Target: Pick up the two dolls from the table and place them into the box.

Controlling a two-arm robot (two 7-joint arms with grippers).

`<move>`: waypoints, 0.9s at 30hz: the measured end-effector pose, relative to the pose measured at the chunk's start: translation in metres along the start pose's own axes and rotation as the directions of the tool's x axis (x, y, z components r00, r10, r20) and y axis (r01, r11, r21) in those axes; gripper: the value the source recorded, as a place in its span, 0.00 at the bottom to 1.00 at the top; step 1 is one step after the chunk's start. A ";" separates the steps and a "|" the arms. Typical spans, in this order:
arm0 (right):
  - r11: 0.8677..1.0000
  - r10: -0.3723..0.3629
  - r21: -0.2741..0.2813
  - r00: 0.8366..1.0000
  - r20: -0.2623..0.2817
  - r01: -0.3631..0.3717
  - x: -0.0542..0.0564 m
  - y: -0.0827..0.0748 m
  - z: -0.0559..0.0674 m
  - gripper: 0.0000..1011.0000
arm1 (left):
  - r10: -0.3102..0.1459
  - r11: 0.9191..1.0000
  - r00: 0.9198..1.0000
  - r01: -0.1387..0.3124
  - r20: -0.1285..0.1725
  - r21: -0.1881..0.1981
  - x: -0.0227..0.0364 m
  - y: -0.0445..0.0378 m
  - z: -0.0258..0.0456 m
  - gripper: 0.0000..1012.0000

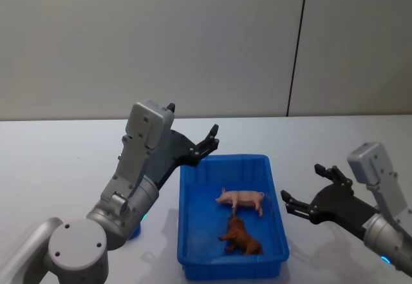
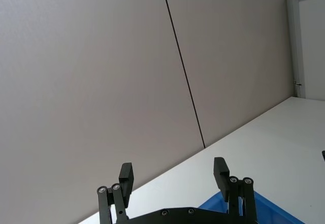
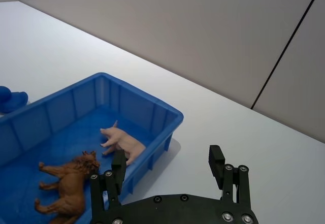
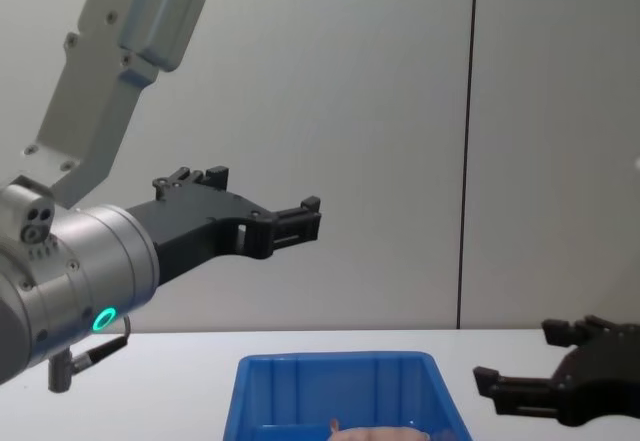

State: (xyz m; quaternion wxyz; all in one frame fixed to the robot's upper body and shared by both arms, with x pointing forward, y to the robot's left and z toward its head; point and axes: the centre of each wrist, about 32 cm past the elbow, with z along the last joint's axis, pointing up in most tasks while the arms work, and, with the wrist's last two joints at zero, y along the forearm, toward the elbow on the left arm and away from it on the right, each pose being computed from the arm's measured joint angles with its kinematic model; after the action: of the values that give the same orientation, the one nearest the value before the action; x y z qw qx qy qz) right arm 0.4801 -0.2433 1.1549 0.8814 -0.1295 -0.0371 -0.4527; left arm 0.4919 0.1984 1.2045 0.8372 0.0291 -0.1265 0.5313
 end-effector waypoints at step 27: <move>0.999 -0.025 -0.019 1.000 -0.002 0.025 0.012 -0.009 -0.007 0.99 | 0.173 0.971 0.985 -0.165 -0.029 0.171 -0.0103 0.0573 -0.0105 0.99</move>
State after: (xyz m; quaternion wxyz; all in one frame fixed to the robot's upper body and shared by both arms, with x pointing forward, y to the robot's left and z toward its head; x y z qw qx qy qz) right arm 0.4790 -0.2594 1.1519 0.8743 -0.1370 -0.0332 -0.4644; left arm 0.4382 0.2161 1.1869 0.7861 0.0771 -0.0647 0.6099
